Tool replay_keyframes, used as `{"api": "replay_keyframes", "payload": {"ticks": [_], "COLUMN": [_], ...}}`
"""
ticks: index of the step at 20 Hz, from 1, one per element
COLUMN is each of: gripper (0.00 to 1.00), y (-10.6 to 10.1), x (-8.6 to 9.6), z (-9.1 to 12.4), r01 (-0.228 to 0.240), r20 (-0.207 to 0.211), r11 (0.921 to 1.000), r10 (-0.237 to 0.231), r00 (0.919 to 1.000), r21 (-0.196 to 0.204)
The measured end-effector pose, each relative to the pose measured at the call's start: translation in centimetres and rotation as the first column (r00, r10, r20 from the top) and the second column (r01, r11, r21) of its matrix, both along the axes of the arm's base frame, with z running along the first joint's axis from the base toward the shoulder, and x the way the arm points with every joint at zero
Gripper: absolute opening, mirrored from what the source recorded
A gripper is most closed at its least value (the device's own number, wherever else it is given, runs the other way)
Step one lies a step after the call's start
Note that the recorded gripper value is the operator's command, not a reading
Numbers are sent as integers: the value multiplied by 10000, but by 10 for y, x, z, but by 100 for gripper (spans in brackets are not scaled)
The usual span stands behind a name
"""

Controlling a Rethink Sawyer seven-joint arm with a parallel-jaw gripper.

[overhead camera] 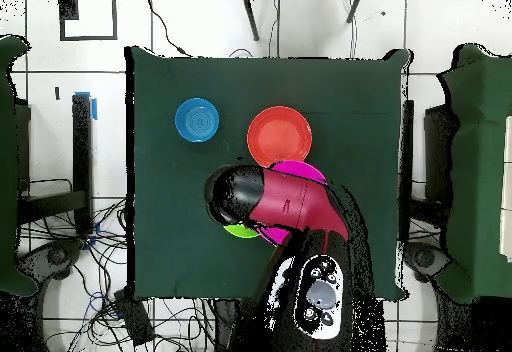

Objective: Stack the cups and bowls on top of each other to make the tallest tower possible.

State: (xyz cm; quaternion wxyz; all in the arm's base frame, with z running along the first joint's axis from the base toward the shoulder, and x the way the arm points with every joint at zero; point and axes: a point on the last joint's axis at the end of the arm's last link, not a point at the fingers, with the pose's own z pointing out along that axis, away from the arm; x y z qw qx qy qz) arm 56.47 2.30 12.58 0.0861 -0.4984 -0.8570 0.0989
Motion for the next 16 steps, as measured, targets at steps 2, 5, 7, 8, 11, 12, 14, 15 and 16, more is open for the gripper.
{"api": "replay_keyframes", "payload": {"ticks": [2,5,7,8,11,12,14,15,16], "gripper": [100,100,100,100,100,100,100,100,100], "y": [3,9,14,16,24,25,27,30,31], "x": [2,4,7,7,8,8,7,5,4], "z": [-1,-2,-3,-3,-4,-4,-5,-6,-6], "r01": [-50,-81,-89,-77,-31,-22,-8,7,13], "r20": [60,92,117,121,107,95,67,21,-2], "r11": [10000,9997,9992,9990,9980,9978,9975,9970,9968], "r10": [50,79,85,72,25,16,3,-9,-13], "r00": [10000,9999,9999,9999,9999,10000,10000,10000,10000], "r21": [79,235,384,436,625,664,713,774,799]}}
